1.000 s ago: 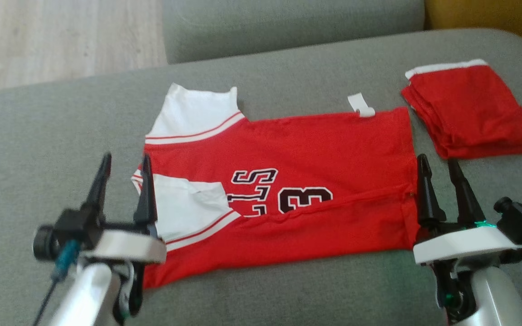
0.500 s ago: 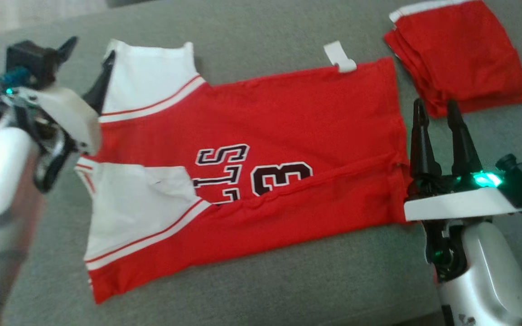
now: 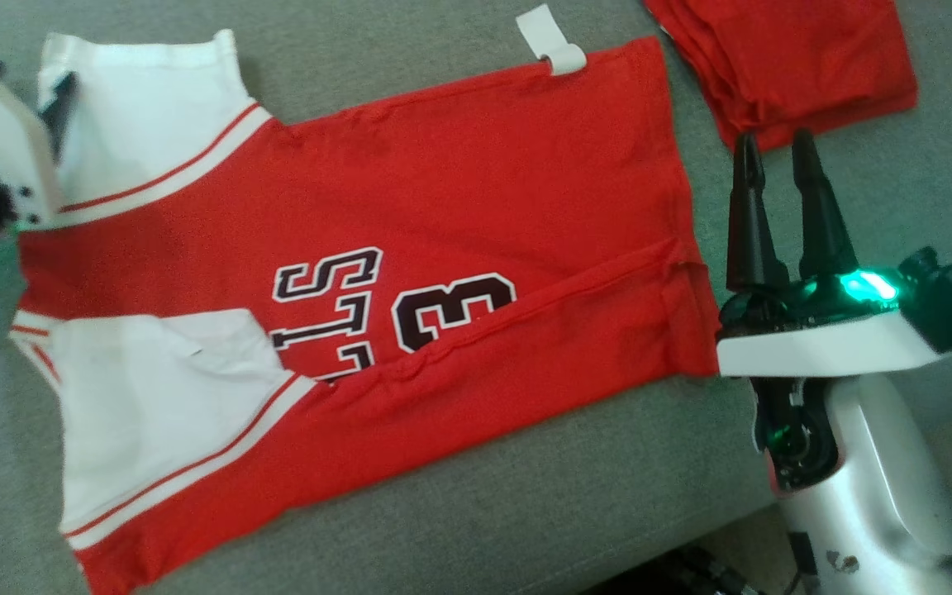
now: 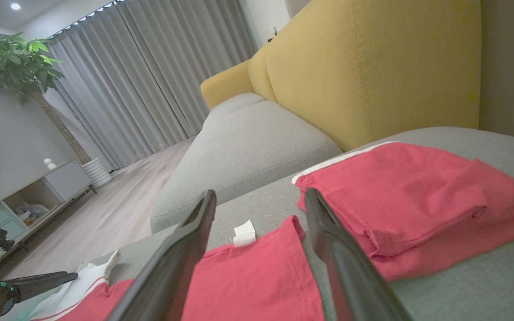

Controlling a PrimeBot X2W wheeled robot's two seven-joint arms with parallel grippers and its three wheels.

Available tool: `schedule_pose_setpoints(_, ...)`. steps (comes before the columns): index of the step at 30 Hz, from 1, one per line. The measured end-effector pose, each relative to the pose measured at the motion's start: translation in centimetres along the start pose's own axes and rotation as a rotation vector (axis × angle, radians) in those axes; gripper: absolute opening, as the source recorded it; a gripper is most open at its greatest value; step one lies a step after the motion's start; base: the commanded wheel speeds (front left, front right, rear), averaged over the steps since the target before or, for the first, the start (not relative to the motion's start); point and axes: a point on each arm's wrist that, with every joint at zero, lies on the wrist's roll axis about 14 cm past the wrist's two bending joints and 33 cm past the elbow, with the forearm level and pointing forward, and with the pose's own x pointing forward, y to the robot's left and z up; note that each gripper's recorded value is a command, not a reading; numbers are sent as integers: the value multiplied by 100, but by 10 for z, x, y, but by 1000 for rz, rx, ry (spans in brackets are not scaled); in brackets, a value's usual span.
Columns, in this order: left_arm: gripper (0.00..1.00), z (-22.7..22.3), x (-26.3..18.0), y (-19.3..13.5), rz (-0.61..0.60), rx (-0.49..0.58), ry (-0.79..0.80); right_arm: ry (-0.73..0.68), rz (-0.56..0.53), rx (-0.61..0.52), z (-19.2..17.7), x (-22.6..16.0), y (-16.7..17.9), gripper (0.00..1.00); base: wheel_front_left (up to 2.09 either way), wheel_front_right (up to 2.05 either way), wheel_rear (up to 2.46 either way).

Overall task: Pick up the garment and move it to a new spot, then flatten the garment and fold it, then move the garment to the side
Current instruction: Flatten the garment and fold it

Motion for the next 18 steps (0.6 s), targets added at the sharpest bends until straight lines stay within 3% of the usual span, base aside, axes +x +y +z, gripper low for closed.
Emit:
schedule_pose_setpoints(4, 100, -5, 13, 8, 7, -12, 37, -21, -9, -16, 7, 3, -4, 100, 0, 0, 0)
schedule_pose_setpoints(13, 100, -7, 21, -8, -59, -29, 81, -34, -60, -30, 12, 0, -22, 100, 0, 0, 0)
schedule_pose_setpoints(14, 55, -7, 20, -9, -66, -33, 86, -33, -63, -30, 12, 0, -23, 100, 0, 0, 0)
schedule_pose_setpoints(16, 0, -9, 18, -12, -76, -36, 102, -28, -64, -31, 10, 1, -23, 100, 0, 0, 0)
schedule_pose_setpoints(18, 0, -9, 14, -14, -82, -38, 104, -26, -68, -34, 10, 0, -25, 100, 0, 0, 0)
